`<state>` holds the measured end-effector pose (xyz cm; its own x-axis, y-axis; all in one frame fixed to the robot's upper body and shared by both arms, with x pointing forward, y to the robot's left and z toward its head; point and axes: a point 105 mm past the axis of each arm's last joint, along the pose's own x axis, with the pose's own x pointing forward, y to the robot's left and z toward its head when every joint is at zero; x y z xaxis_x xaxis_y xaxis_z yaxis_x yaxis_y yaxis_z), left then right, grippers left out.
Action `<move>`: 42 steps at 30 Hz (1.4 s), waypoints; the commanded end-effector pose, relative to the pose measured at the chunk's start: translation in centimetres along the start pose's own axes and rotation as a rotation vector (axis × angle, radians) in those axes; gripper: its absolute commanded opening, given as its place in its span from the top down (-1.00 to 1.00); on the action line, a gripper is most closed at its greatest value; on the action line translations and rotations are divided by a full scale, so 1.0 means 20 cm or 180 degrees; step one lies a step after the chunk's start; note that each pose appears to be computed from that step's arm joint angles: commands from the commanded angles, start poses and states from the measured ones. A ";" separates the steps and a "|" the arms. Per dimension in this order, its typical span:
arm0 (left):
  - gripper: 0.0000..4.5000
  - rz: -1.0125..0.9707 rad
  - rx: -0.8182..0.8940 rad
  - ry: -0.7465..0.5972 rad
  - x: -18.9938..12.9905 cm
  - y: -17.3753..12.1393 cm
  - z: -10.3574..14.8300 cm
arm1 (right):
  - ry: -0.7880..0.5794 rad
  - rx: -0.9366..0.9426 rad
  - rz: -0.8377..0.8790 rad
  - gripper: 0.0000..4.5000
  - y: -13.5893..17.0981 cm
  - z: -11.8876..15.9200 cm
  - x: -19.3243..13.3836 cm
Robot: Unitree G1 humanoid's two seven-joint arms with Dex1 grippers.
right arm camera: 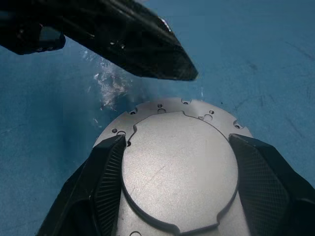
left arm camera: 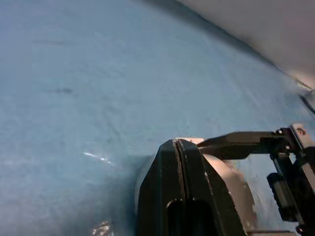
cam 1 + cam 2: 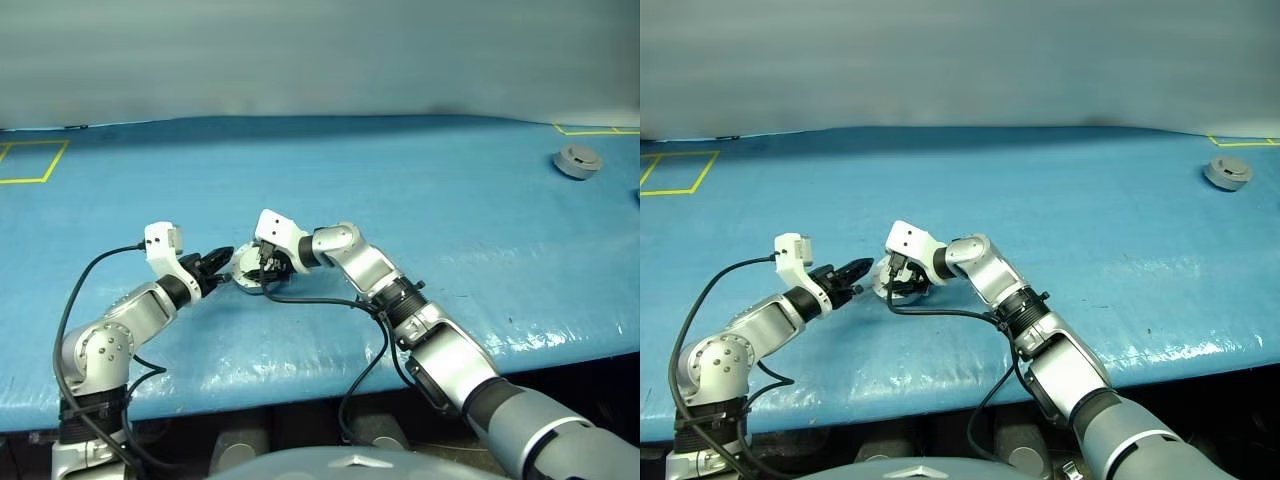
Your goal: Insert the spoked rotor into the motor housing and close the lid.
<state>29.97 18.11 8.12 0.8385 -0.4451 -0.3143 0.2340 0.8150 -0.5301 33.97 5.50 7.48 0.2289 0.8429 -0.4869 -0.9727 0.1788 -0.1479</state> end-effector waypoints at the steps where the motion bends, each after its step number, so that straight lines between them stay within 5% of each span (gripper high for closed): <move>1: 0.99 -0.0162 0.0087 0.0245 0.02 -0.05 -0.04 | 0.0498 0.0293 -0.0116 -0.35 -0.01 -0.24 -0.02; 25: 0.99 0.0030 0.0082 0.0950 0.04 -0.01 -0.24 | 0.0493 0.0347 -0.0094 -0.35 0.00 -0.26 -0.02; 42: 1.00 0.0004 0.0155 0.0991 0.06 0.00 -0.25 | 0.0404 0.0489 -0.0183 -0.35 0.00 -0.29 -0.13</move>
<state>29.70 15.88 6.80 0.7246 -0.5358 -0.4334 0.3110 0.8155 -0.4881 33.52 3.24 7.08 0.2668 0.8350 -0.4813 -0.9638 0.2315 -0.1326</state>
